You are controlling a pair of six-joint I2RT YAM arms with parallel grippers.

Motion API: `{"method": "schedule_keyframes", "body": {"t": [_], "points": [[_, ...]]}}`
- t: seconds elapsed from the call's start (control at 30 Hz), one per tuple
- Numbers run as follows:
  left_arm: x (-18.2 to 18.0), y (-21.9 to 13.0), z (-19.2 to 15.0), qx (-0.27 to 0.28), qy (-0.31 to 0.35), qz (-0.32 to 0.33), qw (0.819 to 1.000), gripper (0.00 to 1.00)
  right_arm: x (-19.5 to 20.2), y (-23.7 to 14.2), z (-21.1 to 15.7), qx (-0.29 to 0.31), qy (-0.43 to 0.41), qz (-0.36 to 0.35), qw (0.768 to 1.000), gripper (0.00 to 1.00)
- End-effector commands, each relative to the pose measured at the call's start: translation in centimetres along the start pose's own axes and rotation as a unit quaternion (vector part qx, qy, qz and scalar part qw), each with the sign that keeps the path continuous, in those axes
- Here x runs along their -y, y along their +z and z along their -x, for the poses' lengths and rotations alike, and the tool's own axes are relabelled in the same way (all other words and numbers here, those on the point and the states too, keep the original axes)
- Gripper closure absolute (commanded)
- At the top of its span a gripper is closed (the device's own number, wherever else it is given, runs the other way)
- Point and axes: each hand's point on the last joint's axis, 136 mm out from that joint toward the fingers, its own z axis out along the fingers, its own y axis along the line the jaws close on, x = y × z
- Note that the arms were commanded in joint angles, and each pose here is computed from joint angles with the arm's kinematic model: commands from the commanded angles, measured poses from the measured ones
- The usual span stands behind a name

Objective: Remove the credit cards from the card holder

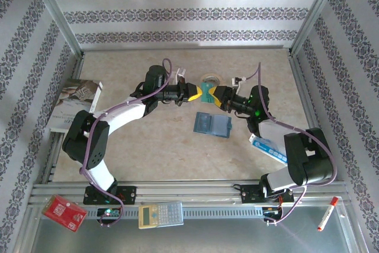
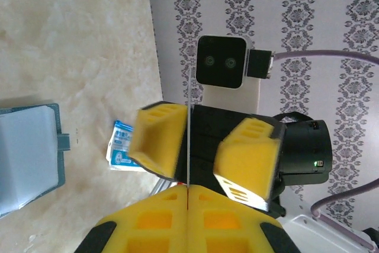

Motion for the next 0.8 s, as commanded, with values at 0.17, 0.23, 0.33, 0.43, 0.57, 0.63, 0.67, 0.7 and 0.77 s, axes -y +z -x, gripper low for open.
{"method": "schedule_keyframes", "body": {"t": [0.17,0.23,0.33,0.43,0.57,0.63,0.67,0.7,0.77], "points": [[1.8,-0.7,0.7,0.01,0.015,-0.032,0.999,1.0,-3.8,-0.3,0.7,0.012,-0.04,0.069,0.997,0.94],[2.1,-0.8,1.0,0.022,0.014,-0.038,0.999,1.0,-4.1,-0.2,0.6,0.014,-0.042,0.072,0.996,0.96],[3.1,-0.6,1.6,0.044,0.015,-0.063,0.997,0.83,-4.1,0.1,0.4,0.018,-0.034,0.071,0.997,0.96],[3.9,-0.4,1.9,0.056,0.013,-0.086,0.995,0.82,-3.7,0.2,0.6,0.029,-0.019,0.067,0.997,0.95],[3.4,-0.3,2.1,0.062,0.005,-0.088,0.994,0.83,-3.0,0.3,0.7,0.029,-0.014,0.061,0.998,0.95],[3.3,-0.1,1.9,0.059,0.005,-0.089,0.994,0.83,-2.8,0.5,0.6,0.024,-0.01,0.059,0.998,0.95],[3.3,0.0,1.8,0.056,0.005,-0.09,0.994,0.82,-2.7,0.6,0.5,0.022,-0.007,0.059,0.998,0.95],[3.2,0.2,1.8,0.054,0.004,-0.089,0.995,0.81,-2.5,0.6,0.5,0.02,-0.004,0.058,0.998,0.94],[3.0,0.5,1.6,0.05,0.003,-0.087,0.995,0.8,-2.5,0.8,0.3,0.015,-0.002,0.059,0.998,0.95]]}}
